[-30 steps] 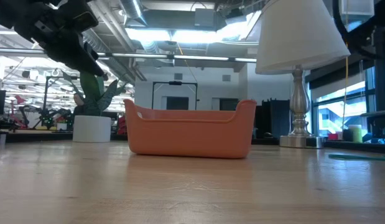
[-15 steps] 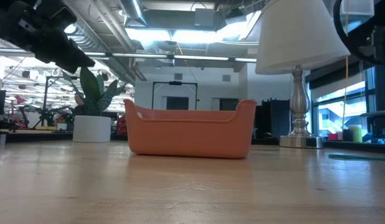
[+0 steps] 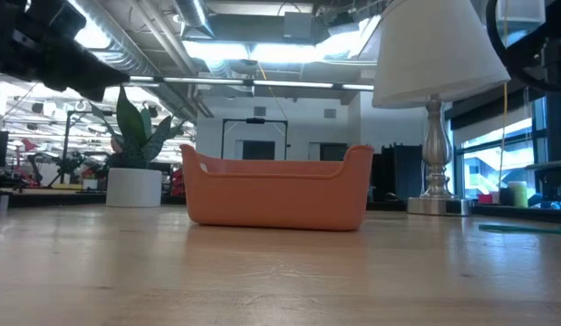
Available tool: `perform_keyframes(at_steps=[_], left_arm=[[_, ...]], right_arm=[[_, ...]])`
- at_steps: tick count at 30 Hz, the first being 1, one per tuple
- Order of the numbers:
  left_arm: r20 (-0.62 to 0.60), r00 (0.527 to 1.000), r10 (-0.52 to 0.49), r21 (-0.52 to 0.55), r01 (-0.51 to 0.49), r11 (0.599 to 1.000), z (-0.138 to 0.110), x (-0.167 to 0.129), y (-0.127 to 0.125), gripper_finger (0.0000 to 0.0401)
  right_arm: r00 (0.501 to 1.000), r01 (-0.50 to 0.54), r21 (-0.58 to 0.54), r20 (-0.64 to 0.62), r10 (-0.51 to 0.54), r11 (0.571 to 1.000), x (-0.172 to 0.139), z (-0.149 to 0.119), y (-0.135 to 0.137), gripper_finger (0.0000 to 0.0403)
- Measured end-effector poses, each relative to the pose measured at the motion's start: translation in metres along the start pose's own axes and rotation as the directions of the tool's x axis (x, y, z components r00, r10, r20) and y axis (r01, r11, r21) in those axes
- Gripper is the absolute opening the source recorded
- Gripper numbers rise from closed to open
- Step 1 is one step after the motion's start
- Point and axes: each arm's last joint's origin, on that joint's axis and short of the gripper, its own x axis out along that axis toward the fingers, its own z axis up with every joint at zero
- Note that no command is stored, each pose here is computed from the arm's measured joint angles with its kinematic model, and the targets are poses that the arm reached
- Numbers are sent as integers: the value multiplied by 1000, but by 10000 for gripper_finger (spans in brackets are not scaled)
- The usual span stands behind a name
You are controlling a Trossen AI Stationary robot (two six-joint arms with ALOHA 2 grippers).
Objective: Pick and place rubber bands into bin
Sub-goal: Put the red rubber band into the orange bin
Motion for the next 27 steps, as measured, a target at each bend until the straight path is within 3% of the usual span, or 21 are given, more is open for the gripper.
perform_keyframes(at_steps=[16, 23, 27], left_arm=[[23, 1000, 13, 55, -15, 998, 2, 0, 2, 2], [28, 1000, -6, 60, 4, 998, 2, 1, 2, 2], [76, 997, -12, 37, 9, 999, -12, 9, 2, 2]], right_arm=[[987, 10, 13, 159, -12, 1000, -56, -13, 3, 2], [981, -14, 16, 193, 11, 1000, -61, -14, 6, 2], [973, -56, 18, 227, 50, 998, -66, -13, 11, 1]])
